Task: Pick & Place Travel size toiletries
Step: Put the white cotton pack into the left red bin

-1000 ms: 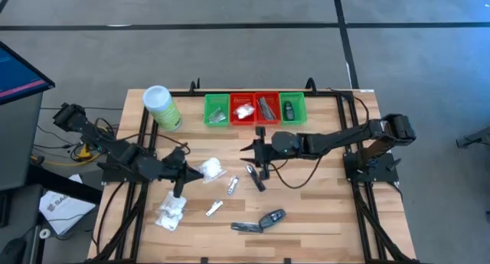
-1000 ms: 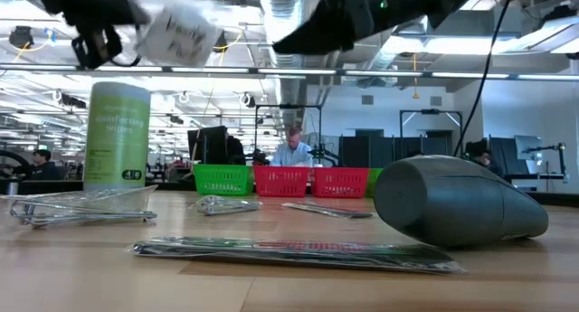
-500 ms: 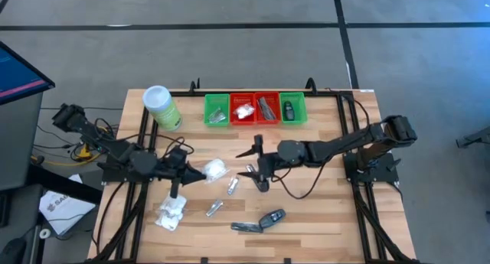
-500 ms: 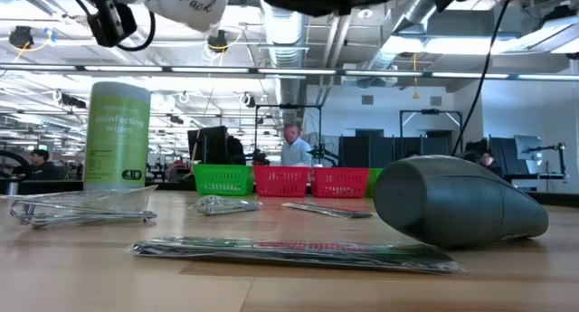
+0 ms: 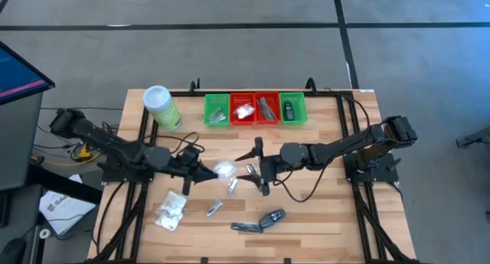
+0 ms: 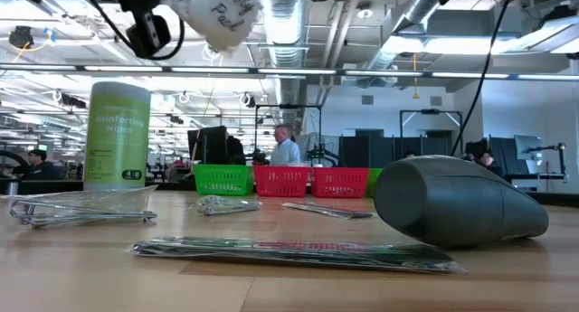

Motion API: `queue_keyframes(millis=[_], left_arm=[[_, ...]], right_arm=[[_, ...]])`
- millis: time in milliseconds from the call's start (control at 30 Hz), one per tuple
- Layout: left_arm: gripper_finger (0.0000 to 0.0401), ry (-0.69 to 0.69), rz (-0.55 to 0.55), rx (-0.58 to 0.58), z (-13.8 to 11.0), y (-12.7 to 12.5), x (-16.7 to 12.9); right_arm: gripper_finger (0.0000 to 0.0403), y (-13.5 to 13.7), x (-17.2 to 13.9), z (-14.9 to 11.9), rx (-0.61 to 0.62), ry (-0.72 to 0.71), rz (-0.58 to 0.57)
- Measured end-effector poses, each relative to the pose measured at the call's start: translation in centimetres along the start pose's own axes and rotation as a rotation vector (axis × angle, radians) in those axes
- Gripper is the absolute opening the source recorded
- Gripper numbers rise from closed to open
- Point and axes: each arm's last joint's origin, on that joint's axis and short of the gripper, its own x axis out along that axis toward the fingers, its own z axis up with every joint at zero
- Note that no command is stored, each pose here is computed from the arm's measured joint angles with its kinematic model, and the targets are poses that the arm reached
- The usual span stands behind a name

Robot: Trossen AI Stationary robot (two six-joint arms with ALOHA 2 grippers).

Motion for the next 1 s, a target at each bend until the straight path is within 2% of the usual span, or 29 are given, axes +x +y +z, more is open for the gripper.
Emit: queue_keyframes(millis=[200, 333, 733, 900, 1000], left_arm=[[0.0000, -0.020, -0.049, 0.008, 0.5, 0.2, 0.6], [0.0000, -0.024, -0.047, 0.011, 0.6, 0.3, 0.6], [0.0000, -0.014, -0.060, 0.016, 0.5, 0.2, 0.6], [0.0000, -0.013, -0.059, 0.024, 0.5, 0.2, 0.6], [0.0000, -0.013, -0.059, 0.046, 0.5, 0.2, 0.6]], right_arm=[[0.0250, 1.1, 0.7, -1.1, -0.004, 0.048, 0.036], [0.0228, 1.5, 1.2, -1.7, -0.010, 0.063, 0.024], [0.0099, 1.4, 1.3, -1.5, 0.000, 0.033, 0.001], [0.0020, 1.4, 1.3, -1.5, 0.007, 0.033, 0.000], [0.0009, 1.4, 1.3, -1.5, 0.016, 0.034, 0.000]])
